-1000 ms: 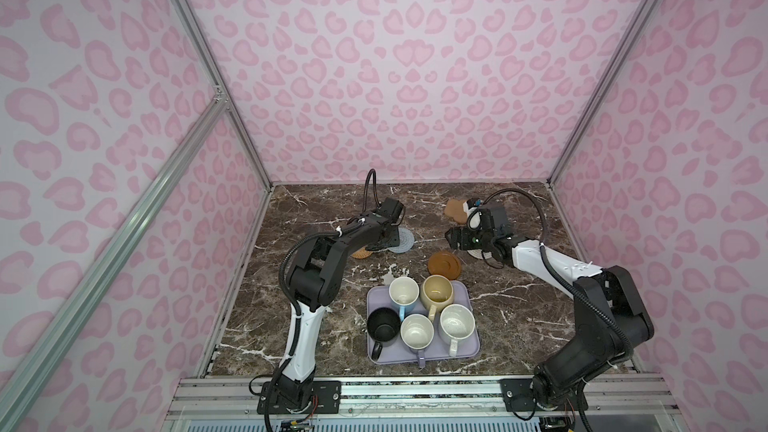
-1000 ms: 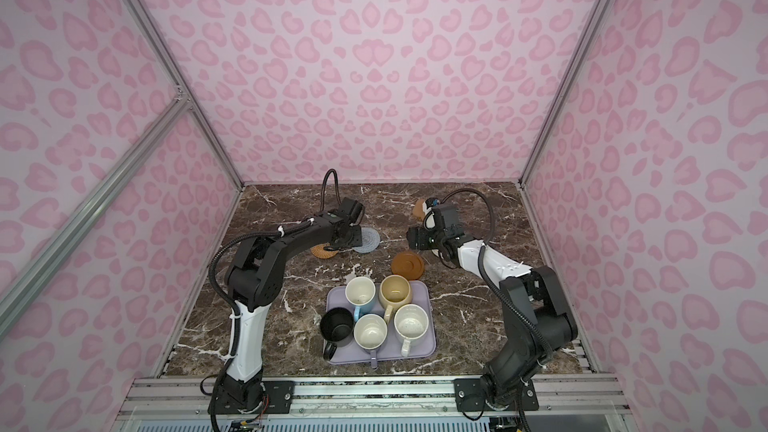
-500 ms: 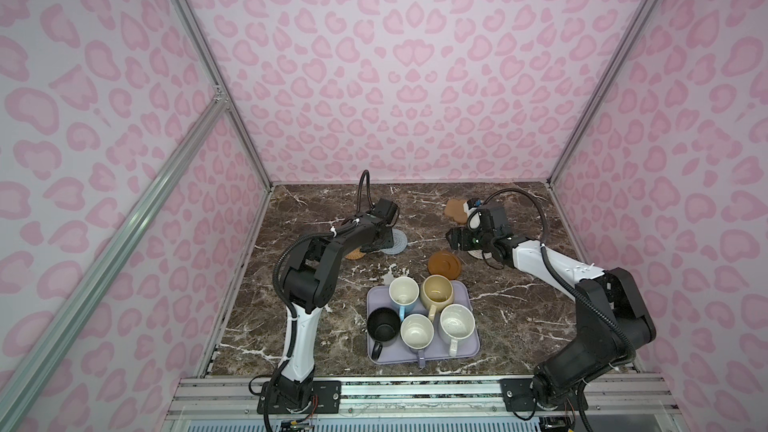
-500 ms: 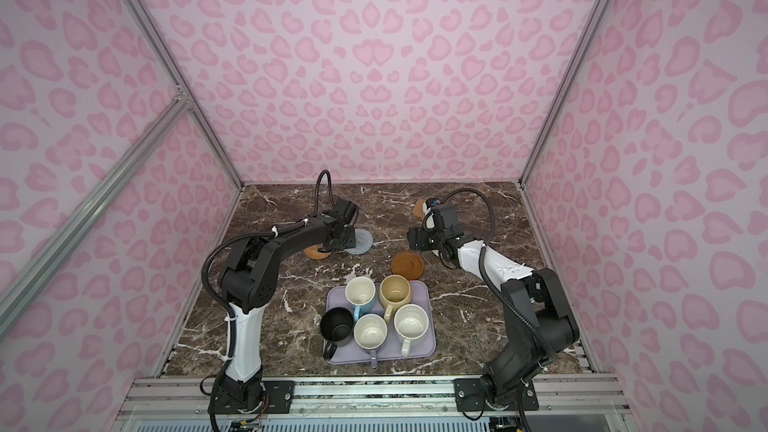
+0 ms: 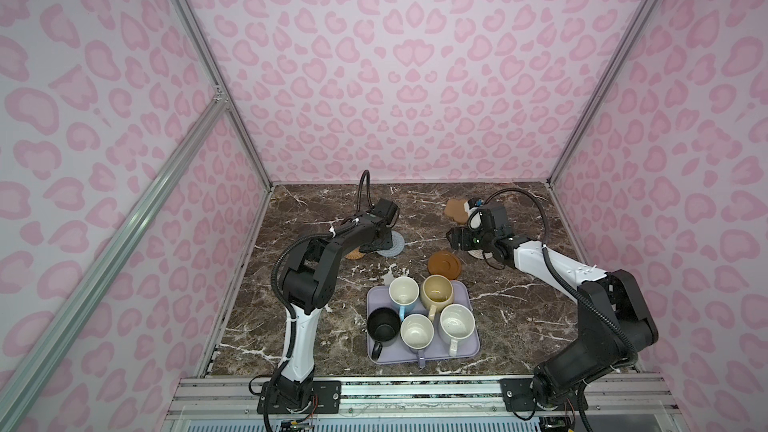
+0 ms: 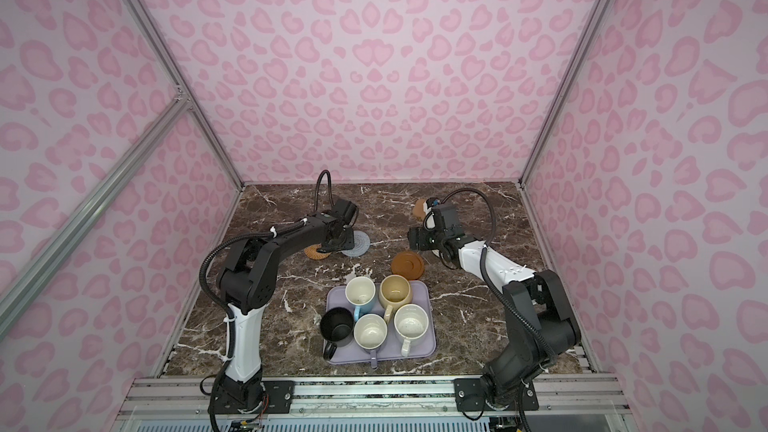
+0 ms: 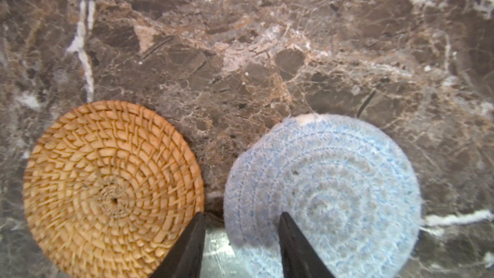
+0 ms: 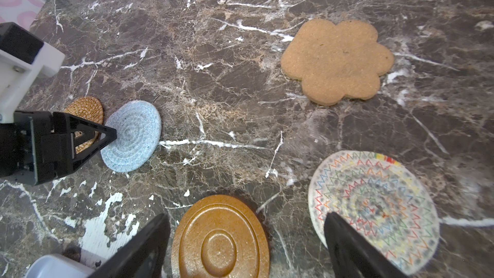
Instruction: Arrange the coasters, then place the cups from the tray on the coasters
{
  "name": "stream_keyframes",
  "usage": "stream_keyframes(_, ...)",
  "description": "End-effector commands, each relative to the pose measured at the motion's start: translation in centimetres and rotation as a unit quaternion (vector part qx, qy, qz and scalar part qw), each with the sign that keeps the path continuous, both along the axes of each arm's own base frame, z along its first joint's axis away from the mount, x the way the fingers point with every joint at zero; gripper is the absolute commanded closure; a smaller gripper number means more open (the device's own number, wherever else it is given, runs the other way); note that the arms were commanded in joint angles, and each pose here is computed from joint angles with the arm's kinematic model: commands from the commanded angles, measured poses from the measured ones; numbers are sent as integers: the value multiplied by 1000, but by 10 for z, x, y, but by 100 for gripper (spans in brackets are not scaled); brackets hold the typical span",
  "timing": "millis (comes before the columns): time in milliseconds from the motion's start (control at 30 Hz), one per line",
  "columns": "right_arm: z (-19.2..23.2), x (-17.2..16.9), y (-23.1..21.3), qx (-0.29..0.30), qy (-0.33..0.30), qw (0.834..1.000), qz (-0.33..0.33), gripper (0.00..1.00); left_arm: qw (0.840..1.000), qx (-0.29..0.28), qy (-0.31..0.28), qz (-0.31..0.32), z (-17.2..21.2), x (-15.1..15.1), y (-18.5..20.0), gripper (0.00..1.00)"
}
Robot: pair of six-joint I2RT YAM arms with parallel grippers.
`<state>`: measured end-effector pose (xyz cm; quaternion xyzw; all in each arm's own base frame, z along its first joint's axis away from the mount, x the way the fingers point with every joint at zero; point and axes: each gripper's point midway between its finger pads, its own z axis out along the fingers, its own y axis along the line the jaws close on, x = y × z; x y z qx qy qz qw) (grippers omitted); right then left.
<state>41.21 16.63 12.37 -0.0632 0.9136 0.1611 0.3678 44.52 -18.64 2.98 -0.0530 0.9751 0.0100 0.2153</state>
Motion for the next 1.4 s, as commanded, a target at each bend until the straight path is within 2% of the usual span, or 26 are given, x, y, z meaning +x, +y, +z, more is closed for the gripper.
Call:
stream_keyframes(0, -1, -2, -3, -8, 1, 1000, -3, 8, 1000, 1, -9, 10, 14, 0, 4, 52)
stream_keyframes(233, 7, -6, -5, -8, -3, 1000, -4, 8, 999, -13, -42, 16, 49, 2, 5, 46)
stream_keyframes(367, 15, -13, -8, -12, -5, 1000, -7, 7, 996, -46, -73, 13, 77, -5, 3, 40)
stream_keyframes(433, 17, -18, -13, -22, -3, 1000, -20, 1, 992, -62, -105, 19, 96, -12, 8, 31)
stream_keyframes(533, 21, -28, -30, -36, -5, 998, -58, 0, 986, -71, -147, 30, 117, -28, 23, 5)
stream_keyframes(567, 22, -30, -32, -35, -6, 998, -56, 0, 984, -74, -159, 32, 124, -34, 27, 0)
stream_keyframes(700, 18, -45, -31, -35, 12, 998, -41, 4, 973, -101, -204, 32, 156, -61, 41, 3)
stream_keyframes(900, -11, -55, -33, -55, 60, 996, -29, 9, 952, -179, -247, 37, 183, -97, 46, 3)
stream_keyframes(1000, -25, -50, -31, -54, 78, 995, -33, 13, 945, -216, -245, 14, 187, -102, 33, 3)
stream_keyframes(1067, -34, -45, -23, -44, 93, 994, -25, 18, 946, -217, -241, 10, 187, -102, 29, 3)
stream_keyframes(1167, -48, -39, -7, -34, 114, 993, -11, 21, 947, -222, -232, 2, 184, -102, 21, 3)
stream_keyframes(1367, -75, -38, 0, -90, 141, 986, -8, 25, 943, -248, -222, -24, 180, -101, -1, 3)
